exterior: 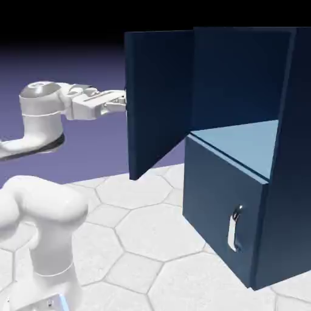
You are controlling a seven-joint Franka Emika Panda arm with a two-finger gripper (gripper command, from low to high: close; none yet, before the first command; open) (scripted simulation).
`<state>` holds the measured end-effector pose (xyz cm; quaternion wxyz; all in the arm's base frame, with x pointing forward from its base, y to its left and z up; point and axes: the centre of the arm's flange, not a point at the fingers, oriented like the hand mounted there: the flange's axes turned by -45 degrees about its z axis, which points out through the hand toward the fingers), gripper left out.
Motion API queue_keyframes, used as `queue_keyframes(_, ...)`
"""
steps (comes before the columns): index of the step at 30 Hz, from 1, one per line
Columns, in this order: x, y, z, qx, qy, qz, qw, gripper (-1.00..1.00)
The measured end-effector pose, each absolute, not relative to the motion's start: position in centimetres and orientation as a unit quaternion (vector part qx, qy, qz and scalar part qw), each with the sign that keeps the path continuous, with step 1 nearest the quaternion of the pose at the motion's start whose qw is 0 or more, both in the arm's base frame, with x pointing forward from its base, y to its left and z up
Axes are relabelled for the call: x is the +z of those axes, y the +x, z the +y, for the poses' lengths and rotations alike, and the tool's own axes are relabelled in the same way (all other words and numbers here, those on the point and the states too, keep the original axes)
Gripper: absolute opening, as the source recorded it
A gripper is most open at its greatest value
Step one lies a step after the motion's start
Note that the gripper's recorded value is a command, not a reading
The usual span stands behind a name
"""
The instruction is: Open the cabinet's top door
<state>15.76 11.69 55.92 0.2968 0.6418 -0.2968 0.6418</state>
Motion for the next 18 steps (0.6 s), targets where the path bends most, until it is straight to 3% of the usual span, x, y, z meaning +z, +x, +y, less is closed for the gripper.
queue_keyframes(18, 55.9, 13.9, 28.9, 0.562, 0.562, -0.429, 0.429, -1.0)
